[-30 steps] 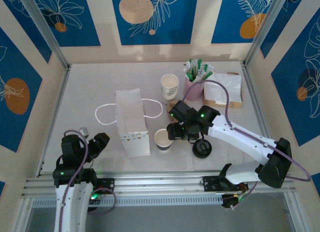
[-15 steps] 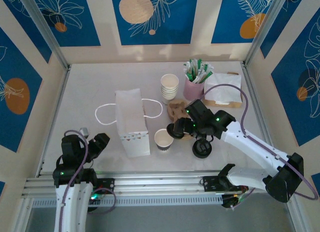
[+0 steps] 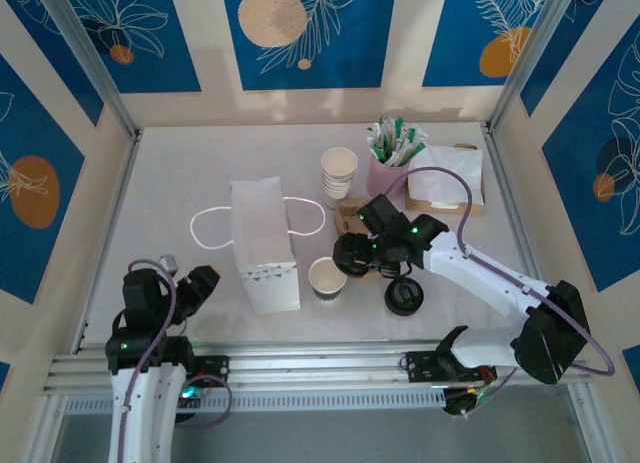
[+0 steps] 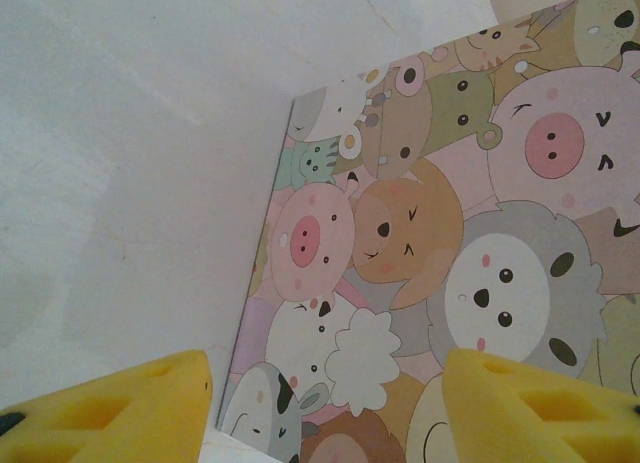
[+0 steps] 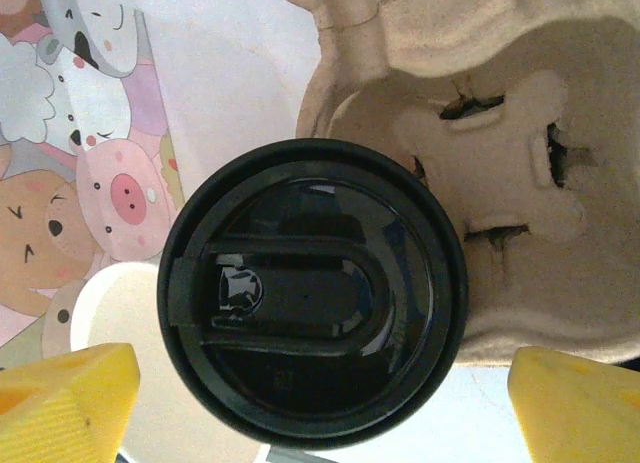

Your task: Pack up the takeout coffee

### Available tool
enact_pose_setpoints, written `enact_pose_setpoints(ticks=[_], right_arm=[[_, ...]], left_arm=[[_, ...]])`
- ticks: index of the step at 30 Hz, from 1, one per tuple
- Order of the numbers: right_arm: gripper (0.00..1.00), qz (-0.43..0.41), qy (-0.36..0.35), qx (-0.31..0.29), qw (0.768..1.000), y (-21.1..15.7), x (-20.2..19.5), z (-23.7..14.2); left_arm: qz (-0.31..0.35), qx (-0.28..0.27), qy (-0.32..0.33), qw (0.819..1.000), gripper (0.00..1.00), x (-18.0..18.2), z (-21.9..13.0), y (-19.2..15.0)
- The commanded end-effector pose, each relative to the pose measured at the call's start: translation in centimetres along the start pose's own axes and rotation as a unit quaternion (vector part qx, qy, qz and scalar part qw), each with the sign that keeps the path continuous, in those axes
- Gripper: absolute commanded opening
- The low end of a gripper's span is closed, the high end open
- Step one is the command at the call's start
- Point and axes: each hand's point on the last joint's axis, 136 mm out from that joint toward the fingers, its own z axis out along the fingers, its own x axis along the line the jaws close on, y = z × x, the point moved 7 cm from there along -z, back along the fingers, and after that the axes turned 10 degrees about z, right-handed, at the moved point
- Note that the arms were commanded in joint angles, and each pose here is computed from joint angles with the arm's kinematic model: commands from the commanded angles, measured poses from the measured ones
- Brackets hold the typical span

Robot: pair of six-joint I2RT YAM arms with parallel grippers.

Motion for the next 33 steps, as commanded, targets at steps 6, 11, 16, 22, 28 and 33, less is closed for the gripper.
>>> enact_pose_setpoints(ticks=[6, 11, 16, 22, 28, 33], right_arm=[[0.94, 0.002, 0.004, 0.006, 1.000, 0.3, -0.2, 0.8], [0.93, 0.011, 0.004, 0.014, 1.000, 0.5, -0.4, 1.3], [0.91, 0.014, 0.002, 0.020, 1.000, 0.4, -0.5, 1.8], [0.86, 0.019, 0.006, 0.021, 1.000, 0.4, -0.6, 2.0], [0.81, 0.021, 0.013, 0.020, 0.999, 0.6, -0.4, 2.0], [0.78, 0.018, 0.023, 0.016, 0.999, 0.5, -0.2, 1.2]], left_arm=[[0.011, 0.005, -0.010, 1.000, 0.63, -0.6, -0.5, -0.1], [0.012, 0.005, -0.011, 1.000, 0.63, -0.6, -0.5, -0.1], [0.011, 0.003, -0.011, 1.000, 0.63, -0.6, -0.5, -0.1], [0.011, 0.002, -0.012, 1.000, 0.63, -0.7, -0.5, 0.0], [0.011, 0.001, -0.014, 1.000, 0.63, -0.8, -0.5, 0.1], [0.011, 0.002, -0.013, 1.000, 0.63, -0.8, -0.6, 0.1]])
